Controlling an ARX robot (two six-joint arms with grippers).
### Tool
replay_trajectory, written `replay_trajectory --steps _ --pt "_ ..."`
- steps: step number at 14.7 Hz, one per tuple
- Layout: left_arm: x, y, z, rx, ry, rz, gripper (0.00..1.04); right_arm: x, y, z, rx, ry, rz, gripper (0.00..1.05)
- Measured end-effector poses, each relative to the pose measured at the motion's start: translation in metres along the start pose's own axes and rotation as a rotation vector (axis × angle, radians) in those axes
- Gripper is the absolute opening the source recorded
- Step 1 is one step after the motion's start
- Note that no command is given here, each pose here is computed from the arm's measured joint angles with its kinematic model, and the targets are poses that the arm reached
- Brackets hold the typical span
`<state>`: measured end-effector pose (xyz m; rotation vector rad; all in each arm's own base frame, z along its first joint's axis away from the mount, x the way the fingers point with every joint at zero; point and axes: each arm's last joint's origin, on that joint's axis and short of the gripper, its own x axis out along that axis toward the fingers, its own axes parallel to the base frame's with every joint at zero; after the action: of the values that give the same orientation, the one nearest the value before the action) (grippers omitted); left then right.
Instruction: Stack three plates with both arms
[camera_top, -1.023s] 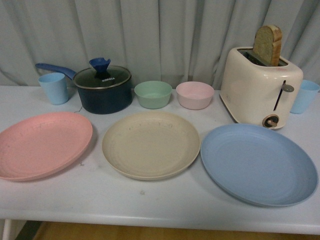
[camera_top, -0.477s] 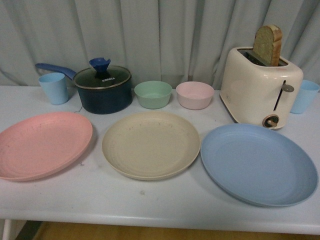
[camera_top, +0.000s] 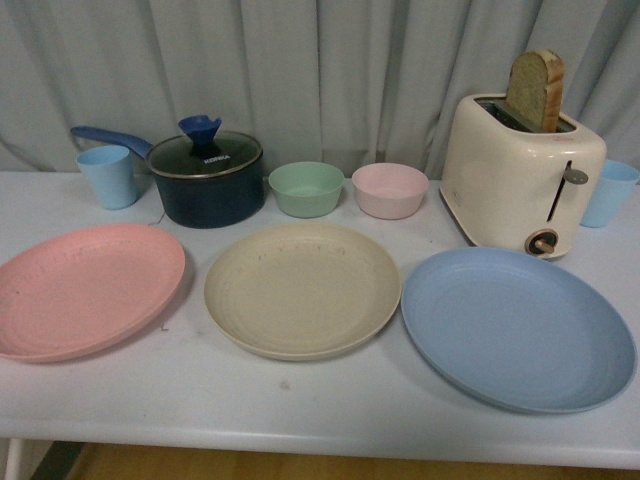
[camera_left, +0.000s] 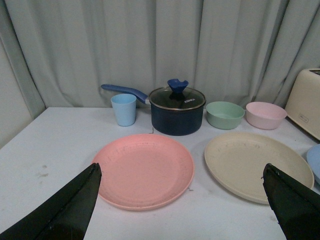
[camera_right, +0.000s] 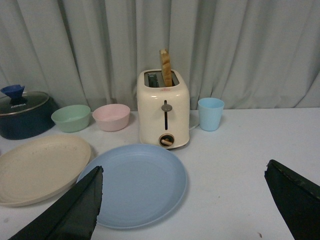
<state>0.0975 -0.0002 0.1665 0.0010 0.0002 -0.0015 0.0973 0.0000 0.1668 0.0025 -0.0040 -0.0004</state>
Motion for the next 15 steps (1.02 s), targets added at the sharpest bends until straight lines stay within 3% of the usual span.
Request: replay_trajectory --steps 15 --pt "0.0000 0.0000 0.0000 0.000 0.000 0.000 0.98 0.0000 0.0000 0.0000 0.000 0.000 0.000 0.98"
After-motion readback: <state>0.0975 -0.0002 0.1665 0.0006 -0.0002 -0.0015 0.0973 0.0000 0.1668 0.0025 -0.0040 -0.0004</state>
